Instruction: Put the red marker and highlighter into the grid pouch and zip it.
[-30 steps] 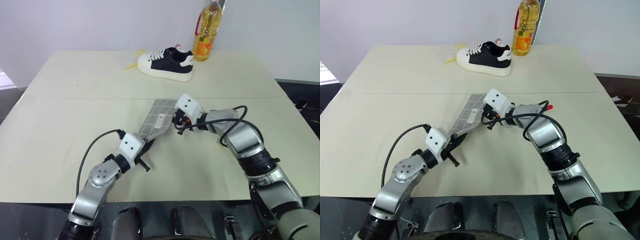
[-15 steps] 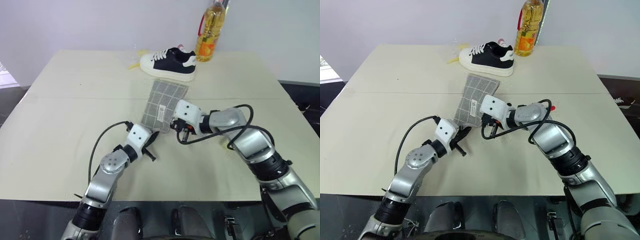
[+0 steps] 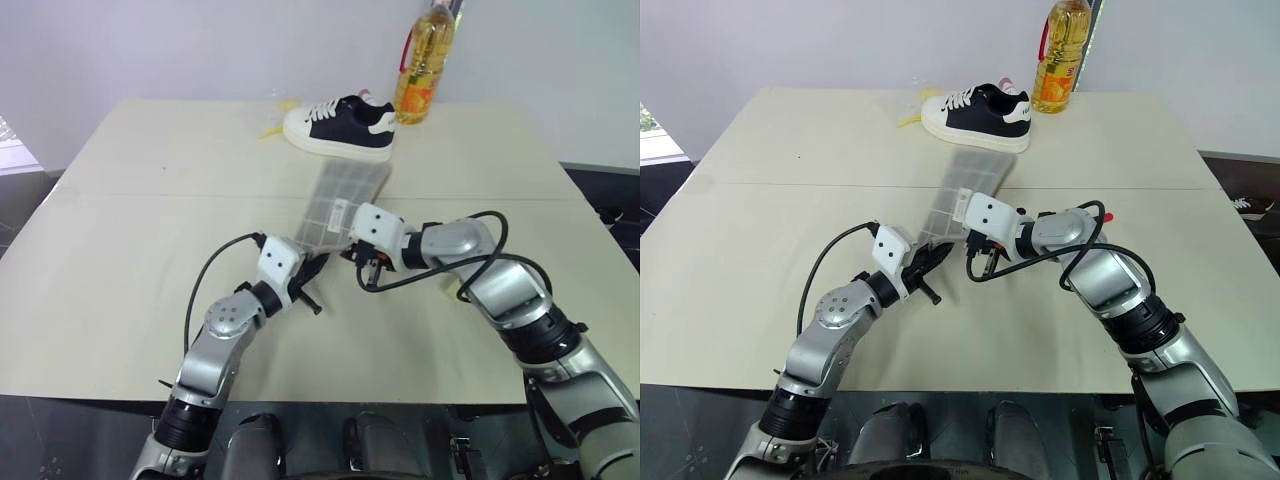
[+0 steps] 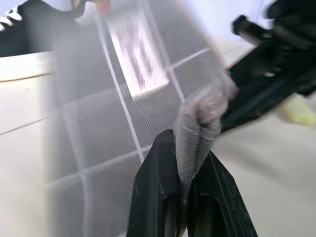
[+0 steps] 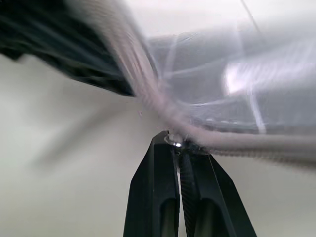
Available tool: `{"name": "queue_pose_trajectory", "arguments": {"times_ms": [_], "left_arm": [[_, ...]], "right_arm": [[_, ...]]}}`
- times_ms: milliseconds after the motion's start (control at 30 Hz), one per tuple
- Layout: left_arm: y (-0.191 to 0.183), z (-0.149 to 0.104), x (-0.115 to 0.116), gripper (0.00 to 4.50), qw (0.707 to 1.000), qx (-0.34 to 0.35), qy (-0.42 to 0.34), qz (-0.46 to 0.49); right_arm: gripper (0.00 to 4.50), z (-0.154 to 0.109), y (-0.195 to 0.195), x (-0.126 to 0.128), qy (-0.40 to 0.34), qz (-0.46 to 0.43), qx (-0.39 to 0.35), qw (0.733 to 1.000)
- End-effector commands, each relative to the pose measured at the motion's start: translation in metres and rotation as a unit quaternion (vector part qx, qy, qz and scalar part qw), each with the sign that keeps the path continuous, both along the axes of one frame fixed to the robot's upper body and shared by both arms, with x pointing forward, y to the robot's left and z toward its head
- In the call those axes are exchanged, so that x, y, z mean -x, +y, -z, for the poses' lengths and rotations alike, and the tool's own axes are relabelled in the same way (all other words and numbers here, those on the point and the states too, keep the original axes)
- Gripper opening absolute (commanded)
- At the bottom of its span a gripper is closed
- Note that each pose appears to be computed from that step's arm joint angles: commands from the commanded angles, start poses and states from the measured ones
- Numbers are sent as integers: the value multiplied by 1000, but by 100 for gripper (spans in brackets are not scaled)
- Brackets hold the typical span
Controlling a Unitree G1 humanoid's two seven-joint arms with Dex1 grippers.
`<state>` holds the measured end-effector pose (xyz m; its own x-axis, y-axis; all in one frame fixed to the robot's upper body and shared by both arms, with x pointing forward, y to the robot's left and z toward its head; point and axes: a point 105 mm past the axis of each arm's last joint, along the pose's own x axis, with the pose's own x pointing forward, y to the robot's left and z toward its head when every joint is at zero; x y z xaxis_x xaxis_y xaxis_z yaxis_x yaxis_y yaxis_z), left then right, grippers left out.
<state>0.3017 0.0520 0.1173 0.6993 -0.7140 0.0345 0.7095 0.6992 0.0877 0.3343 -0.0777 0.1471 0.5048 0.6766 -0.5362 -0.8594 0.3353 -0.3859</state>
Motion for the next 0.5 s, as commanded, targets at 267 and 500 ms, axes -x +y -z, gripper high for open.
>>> {"name": "queue_pose_trajectory", "arguments": {"times_ms": [267, 500], "left_arm": [[-7, -19, -11, 0, 998, -10, -56, -26], [-19, -14, -16, 0, 998, -9, -57, -7]], "right_arm": [[2, -5, 23, 20, -1, -71, -12, 997], [2, -4, 34, 31, 4, -92, -15, 996]]}}
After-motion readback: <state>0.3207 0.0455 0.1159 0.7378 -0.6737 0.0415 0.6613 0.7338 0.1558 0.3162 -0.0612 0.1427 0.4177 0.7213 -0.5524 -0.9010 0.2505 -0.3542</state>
